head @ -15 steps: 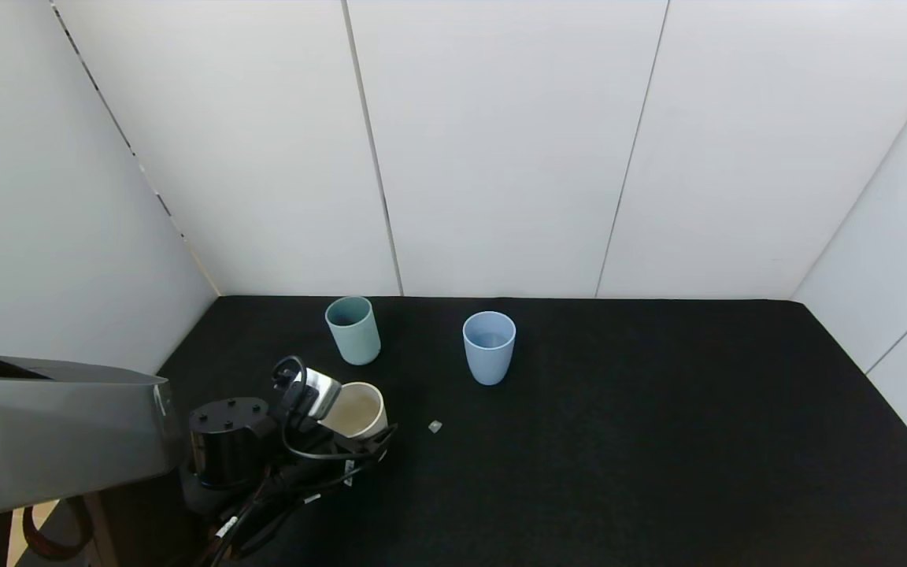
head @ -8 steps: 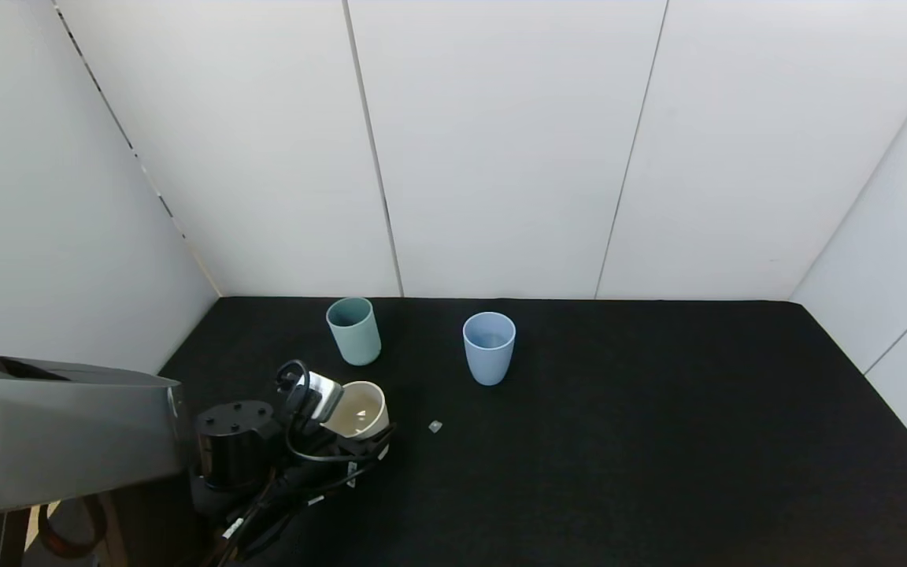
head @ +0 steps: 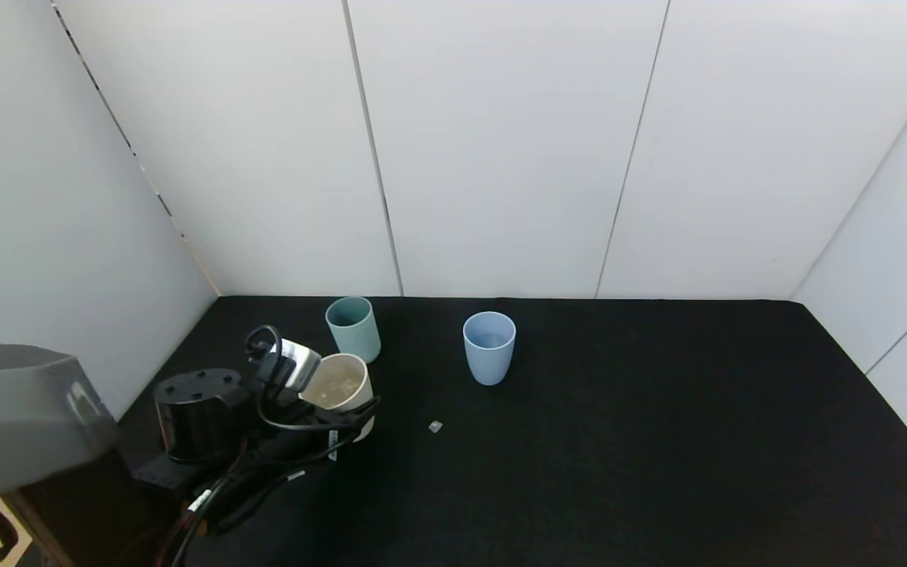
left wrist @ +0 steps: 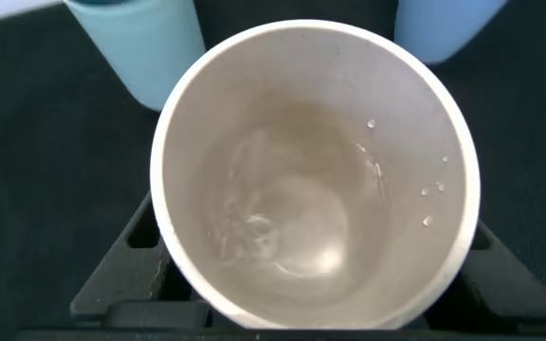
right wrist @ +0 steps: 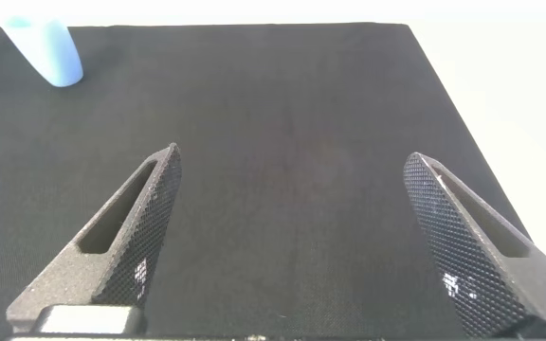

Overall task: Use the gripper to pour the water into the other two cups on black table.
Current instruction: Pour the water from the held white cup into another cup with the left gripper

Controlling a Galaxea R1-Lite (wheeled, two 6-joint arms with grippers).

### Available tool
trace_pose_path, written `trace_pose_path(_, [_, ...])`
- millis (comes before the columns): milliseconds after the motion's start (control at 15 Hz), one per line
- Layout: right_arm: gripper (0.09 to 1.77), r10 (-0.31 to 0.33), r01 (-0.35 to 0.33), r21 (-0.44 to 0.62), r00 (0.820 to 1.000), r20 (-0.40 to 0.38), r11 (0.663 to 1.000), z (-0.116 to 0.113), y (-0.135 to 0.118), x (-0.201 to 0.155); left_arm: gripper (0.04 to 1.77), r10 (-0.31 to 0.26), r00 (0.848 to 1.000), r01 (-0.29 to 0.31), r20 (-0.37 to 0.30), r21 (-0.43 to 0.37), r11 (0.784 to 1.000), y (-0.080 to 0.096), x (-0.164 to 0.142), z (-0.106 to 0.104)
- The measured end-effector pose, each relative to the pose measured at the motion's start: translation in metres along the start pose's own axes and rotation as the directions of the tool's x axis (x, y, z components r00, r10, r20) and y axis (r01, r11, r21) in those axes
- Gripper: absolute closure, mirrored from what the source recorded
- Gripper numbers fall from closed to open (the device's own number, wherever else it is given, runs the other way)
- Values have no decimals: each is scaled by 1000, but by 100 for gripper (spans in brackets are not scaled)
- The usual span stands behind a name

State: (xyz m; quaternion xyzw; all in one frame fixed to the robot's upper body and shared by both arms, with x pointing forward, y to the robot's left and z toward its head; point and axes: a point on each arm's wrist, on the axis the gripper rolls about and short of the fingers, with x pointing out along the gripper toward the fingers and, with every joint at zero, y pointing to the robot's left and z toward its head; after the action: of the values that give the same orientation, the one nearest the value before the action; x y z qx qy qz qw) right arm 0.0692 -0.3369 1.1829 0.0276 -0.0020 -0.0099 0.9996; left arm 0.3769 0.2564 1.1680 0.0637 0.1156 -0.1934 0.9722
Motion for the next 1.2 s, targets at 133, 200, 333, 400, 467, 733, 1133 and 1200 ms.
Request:
trace_pose_path(133, [15, 0, 0, 0, 1000, 0, 1000, 0, 0, 0, 55, 16, 1000, -16, -7, -6, 1000, 7, -5, 12])
trace_pose_path(200, [15, 0, 0, 0, 1000, 0, 1000, 0, 0, 0, 55, 24, 1000, -24, -11, -10, 1000, 12, -8, 19])
trace_pose_path(333, [15, 0, 0, 0, 1000, 0, 1000, 0, 0, 0, 55, 48, 999, -48, -18, -15, 999, 22, -14, 35])
trace_pose_path(400, [15, 0, 0, 0, 1000, 0, 1000, 0, 0, 0, 55, 59, 998, -60, -23, -16, 998, 26, -18, 43])
trace_pose_path(467, [15, 0, 0, 0, 1000, 0, 1000, 0, 0, 0, 55, 70, 997, -71, -24, -18, 997, 30, -22, 51])
trace_pose_path(733, [15, 0, 0, 0, 1000, 0, 1000, 0, 0, 0, 55, 82, 996, -83, -24, -28, 996, 52, -34, 86])
trace_pose_path(1133, [15, 0, 0, 0, 1000, 0, 1000, 0, 0, 0, 55, 103, 994, -102, -43, 36, 994, 93, -43, 121])
trace_pose_path(1200, [15, 0, 0, 0, 1000, 0, 1000, 0, 0, 0, 55, 101, 994, -99, -50, 50, 994, 98, -42, 125])
